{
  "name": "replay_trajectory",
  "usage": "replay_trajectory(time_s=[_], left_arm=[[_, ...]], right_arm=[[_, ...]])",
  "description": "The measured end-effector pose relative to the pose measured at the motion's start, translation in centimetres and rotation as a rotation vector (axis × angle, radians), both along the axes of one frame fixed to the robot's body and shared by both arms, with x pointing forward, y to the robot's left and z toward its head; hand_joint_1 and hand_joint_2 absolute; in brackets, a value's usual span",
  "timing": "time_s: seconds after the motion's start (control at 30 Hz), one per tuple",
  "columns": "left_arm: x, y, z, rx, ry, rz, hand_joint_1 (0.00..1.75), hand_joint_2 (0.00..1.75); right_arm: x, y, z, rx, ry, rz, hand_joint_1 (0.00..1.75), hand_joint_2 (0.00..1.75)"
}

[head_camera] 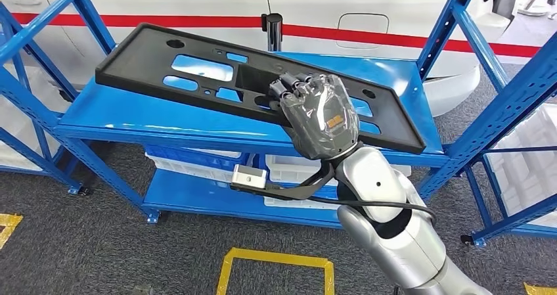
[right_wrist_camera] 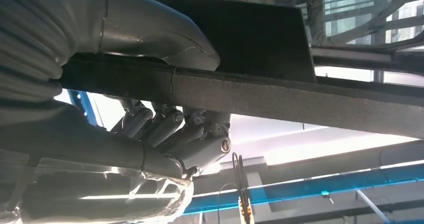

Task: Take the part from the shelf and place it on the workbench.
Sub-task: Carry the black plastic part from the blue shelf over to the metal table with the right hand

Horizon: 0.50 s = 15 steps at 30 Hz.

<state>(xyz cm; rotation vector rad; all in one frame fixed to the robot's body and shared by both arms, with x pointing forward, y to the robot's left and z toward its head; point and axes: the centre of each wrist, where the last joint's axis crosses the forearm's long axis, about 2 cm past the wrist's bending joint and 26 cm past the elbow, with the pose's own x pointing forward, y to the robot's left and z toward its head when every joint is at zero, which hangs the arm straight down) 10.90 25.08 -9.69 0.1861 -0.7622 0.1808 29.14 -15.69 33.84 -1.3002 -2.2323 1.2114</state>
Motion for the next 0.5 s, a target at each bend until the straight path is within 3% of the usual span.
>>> replay_trajectory(time_s=[0.5], left_arm=[[-0.2,0.0,0.0,0.002,0.004,0.003,0.00,1.75]], right_arm=[[-0.2,0.4,-1.3,0.010,0.032,0.061,1.75,1.75]])
